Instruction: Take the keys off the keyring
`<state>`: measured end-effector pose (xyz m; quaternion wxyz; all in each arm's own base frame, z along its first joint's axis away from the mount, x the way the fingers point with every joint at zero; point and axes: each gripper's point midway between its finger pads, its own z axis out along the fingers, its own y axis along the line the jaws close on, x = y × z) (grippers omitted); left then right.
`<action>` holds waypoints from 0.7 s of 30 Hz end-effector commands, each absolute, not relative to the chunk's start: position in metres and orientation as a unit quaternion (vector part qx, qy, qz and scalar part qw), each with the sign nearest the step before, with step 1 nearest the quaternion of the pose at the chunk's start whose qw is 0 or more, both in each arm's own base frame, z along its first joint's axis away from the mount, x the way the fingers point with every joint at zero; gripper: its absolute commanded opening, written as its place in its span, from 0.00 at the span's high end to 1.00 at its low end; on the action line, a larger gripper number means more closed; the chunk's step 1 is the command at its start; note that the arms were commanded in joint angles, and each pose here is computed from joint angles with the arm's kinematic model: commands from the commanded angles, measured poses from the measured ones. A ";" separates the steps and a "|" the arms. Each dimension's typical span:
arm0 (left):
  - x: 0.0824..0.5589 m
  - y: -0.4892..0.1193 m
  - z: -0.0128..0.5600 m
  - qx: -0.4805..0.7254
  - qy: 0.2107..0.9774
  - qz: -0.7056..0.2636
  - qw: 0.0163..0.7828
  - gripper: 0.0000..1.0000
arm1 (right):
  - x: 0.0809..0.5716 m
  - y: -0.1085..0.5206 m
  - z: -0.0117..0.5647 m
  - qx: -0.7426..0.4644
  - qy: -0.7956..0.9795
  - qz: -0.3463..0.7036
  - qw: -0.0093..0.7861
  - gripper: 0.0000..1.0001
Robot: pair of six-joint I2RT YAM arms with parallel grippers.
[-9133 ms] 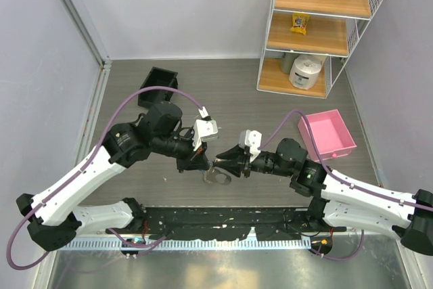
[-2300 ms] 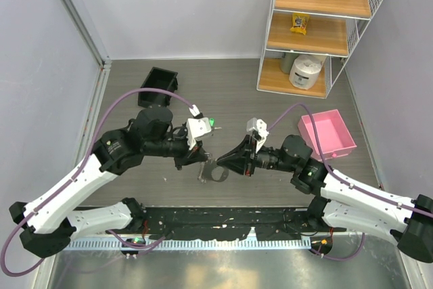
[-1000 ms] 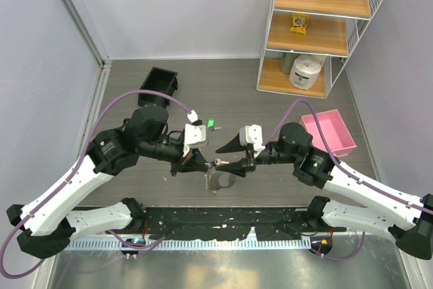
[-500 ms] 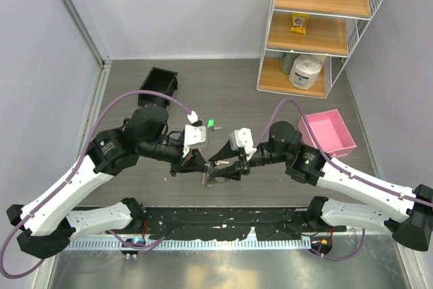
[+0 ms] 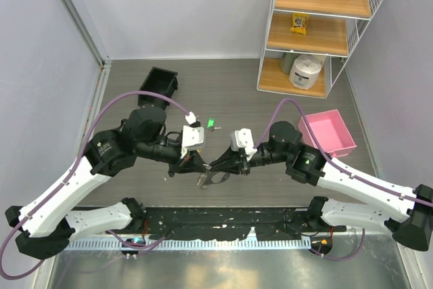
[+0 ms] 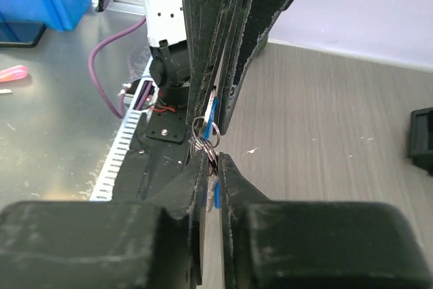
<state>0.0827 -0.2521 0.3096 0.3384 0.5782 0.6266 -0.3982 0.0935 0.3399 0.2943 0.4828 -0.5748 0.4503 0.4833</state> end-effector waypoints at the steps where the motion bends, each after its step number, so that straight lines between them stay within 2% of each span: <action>1: 0.080 -0.251 0.330 0.581 0.602 -0.405 0.369 1.00 | 0.089 0.335 0.321 -0.566 0.425 0.487 0.512 0.95; 11: 0.083 -0.248 0.314 0.575 0.617 -0.394 0.367 1.00 | 0.096 0.331 0.328 -0.522 0.455 0.498 0.523 0.95; 21: 0.093 -0.242 0.265 0.545 0.669 -0.367 0.347 1.00 | 0.137 0.294 0.347 -0.383 0.503 0.530 0.566 0.95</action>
